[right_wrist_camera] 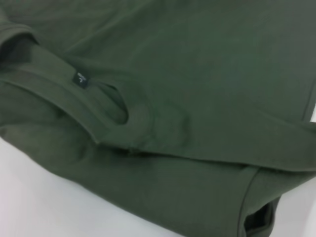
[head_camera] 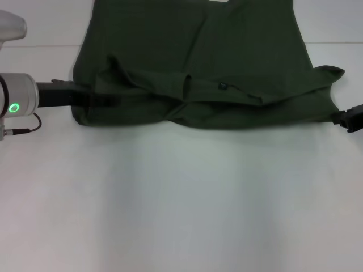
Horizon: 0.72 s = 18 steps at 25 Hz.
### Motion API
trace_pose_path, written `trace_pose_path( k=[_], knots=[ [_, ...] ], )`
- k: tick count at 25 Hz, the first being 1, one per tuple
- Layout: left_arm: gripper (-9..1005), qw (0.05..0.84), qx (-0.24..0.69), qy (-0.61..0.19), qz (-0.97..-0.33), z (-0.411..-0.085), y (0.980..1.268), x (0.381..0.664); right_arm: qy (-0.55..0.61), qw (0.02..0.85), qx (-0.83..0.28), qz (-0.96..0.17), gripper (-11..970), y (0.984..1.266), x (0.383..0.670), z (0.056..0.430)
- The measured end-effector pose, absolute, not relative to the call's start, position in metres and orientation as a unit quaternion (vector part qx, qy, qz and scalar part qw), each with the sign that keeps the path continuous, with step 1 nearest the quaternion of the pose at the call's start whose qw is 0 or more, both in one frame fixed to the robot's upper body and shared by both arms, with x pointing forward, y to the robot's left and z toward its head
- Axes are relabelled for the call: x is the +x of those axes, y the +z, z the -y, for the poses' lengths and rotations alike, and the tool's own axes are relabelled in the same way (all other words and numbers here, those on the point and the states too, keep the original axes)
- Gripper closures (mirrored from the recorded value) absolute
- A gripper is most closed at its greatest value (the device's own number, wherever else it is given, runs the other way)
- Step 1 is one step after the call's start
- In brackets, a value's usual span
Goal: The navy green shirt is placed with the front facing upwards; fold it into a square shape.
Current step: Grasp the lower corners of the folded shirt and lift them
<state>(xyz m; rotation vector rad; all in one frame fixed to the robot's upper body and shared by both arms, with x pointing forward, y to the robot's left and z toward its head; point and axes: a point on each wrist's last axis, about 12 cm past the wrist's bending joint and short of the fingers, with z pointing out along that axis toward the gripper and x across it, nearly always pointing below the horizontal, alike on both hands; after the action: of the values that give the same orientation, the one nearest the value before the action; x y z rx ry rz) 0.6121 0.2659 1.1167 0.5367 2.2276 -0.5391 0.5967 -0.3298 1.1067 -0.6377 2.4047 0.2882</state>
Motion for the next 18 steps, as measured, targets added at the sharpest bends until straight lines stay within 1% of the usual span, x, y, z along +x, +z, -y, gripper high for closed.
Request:
trace_pose_path(
  k=[7,13,16,18],
  knots=[
    [82,0.365,0.211,-0.181,-0.889,-0.274,1.115,0.613,0.115,0.305,-0.244,-0.913,937,1.108,0.595,0.330],
    [83,0.312,0.218,-0.165,-0.910,-0.278,1.116,0.612,0.106,0.295,-0.247,-0.917,937,1.108,0.598,0.328],
    [122,0.295,0.233,-0.163,-0.912,-0.278,1.119,0.612,0.104,0.291,-0.251,-0.917,937,1.108,0.599,0.324],
    [123,0.289,0.252,-0.155,-0.910,-0.275,1.119,0.613,0.103,0.291,-0.254,-0.917,936,1.108,0.600,0.322]
  ],
)
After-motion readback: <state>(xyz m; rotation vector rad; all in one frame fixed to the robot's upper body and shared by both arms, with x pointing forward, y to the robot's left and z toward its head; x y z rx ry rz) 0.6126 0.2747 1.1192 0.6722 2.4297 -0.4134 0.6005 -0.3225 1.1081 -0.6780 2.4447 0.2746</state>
